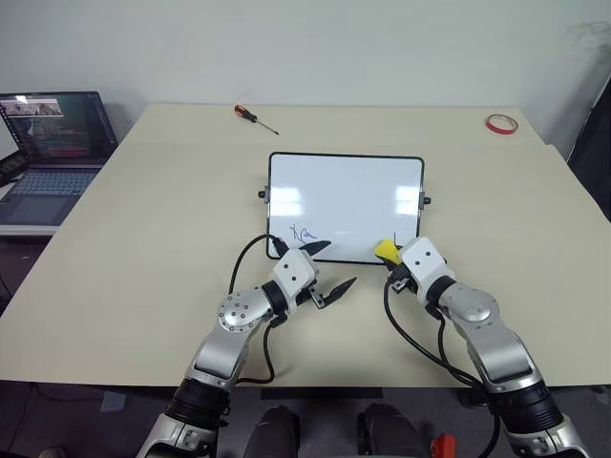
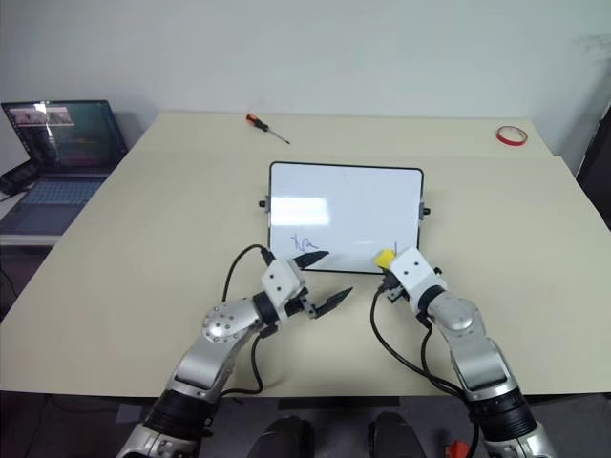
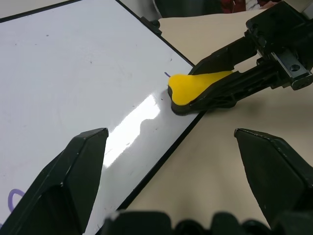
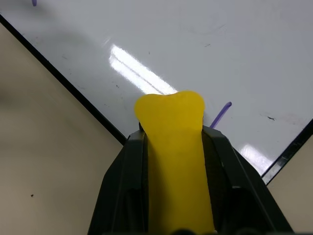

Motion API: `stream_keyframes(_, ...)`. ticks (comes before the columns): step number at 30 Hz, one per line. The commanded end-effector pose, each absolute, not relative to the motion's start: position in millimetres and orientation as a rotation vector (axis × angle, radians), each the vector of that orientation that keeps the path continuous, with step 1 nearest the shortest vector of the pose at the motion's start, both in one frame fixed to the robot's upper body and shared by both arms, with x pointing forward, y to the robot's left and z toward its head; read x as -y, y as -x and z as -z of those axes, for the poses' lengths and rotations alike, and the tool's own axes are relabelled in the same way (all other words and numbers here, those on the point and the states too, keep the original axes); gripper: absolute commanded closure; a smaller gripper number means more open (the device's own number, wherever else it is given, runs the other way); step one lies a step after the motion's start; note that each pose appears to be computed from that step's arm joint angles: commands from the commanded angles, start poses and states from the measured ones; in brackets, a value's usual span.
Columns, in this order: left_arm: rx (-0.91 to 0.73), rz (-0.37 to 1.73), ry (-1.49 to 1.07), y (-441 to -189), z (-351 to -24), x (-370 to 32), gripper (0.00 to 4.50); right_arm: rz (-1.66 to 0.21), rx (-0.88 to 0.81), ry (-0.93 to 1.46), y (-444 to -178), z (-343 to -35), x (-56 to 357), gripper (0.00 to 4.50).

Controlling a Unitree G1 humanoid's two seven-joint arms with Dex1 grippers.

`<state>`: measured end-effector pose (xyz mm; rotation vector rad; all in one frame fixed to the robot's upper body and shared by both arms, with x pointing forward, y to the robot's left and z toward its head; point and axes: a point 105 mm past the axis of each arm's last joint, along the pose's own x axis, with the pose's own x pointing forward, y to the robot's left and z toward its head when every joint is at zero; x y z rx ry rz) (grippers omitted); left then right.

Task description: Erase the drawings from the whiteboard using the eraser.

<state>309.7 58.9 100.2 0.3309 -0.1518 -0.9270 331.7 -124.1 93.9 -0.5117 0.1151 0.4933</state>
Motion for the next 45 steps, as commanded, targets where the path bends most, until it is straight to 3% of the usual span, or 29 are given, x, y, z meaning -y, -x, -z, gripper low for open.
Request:
stream_keyframes(1, 0.196, 0.914, -0.325, -307, -112, -57, 0.00, -0.312, -0.170, 0.566, -341, -93, 166, 3.35)
stream_keyframes(10, 0.202, 0.921, -0.316, -307, -116, -52, 0.00, -0.161, -0.106, 0.599, -351, -111, 188, 3.35)
stream_keyframes(15, 0.205, 0.919, -0.318, -307, -117, -51, 0.00, -0.256, -0.103, 0.586, -348, -106, 169, 3.35)
stream_keyframes(21, 0.204, 0.920, -0.324, -306, -116, -54, 0.00, -0.475, -0.116, 0.572, -328, -92, 136, 3.35)
stream_keyframes(26, 0.208, 0.917, -0.331, -307, -117, -54, 0.00, -0.570, -0.182, 0.618, -315, -74, 133, 3.35)
stream_keyframes(37, 0.215, 0.926, -0.331, -301, -118, -52, 0.00, -0.255, 0.023, 0.710, -362, -124, 159, 3.35)
stream_keyframes(45, 0.213, 0.921, -0.336, -303, -118, -53, 0.00, -0.372, -0.020, 0.722, -350, -104, 143, 3.35)
